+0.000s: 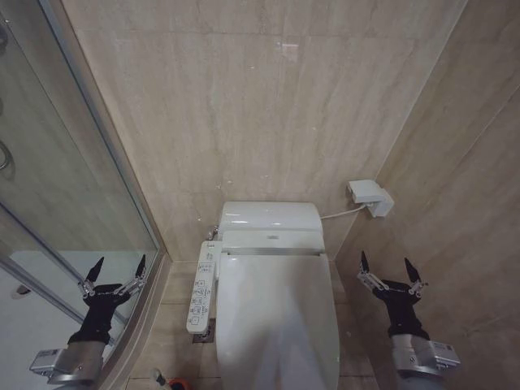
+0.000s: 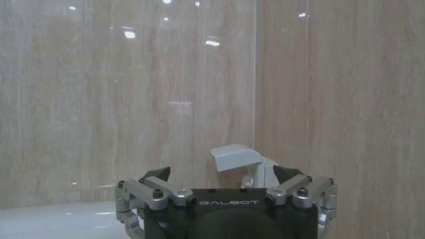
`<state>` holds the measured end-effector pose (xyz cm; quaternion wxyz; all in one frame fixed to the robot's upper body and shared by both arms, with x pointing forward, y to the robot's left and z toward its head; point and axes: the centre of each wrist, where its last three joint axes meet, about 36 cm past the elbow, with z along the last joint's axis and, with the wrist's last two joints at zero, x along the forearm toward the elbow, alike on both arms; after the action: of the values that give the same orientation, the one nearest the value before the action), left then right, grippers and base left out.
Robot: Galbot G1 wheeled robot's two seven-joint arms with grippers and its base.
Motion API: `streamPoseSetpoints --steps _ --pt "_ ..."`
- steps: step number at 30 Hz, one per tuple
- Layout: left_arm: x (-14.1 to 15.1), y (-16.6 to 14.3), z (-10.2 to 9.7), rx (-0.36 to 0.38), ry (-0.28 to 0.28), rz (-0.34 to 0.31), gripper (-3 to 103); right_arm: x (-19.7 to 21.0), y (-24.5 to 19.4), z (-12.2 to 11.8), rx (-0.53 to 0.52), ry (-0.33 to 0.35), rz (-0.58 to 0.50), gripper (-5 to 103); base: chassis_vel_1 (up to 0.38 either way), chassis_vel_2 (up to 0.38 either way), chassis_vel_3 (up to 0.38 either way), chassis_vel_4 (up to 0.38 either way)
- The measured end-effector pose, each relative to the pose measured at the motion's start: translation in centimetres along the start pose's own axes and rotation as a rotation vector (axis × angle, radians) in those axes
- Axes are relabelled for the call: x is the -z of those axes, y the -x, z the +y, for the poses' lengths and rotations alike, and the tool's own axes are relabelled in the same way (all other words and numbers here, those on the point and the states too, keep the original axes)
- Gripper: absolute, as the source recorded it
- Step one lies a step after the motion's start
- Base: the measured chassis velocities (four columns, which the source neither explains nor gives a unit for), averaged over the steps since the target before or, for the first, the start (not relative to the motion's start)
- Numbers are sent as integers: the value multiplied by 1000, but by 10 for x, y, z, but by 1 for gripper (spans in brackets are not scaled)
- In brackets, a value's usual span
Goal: Open the toilet lid, clean the toilet bowl with a toilet brush, close the toilet lid, and flush.
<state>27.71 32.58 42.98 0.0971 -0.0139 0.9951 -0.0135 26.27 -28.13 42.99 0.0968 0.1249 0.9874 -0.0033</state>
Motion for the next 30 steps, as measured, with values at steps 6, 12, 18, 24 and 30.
streamPoseSetpoints --steps 6,12,18,24,30 --pt "2 -1 2 -33 2 7 100 0 0 0 0 0 0 100 0 0 0 0" --pt "11 -2 2 -62 -14 14 100 0 0 0 0 0 0 100 0 0 0 0" --pt "29 10 -5 -73 -43 4 100 0 0 0 0 0 0 100 0 0 0 0" --pt "29 8 -11 -80 -47 9 100 0 0 0 0 0 0 100 0 0 0 0" --pt "29 6 -11 -86 -37 1 100 0 0 0 0 0 0 100 0 0 0 0"
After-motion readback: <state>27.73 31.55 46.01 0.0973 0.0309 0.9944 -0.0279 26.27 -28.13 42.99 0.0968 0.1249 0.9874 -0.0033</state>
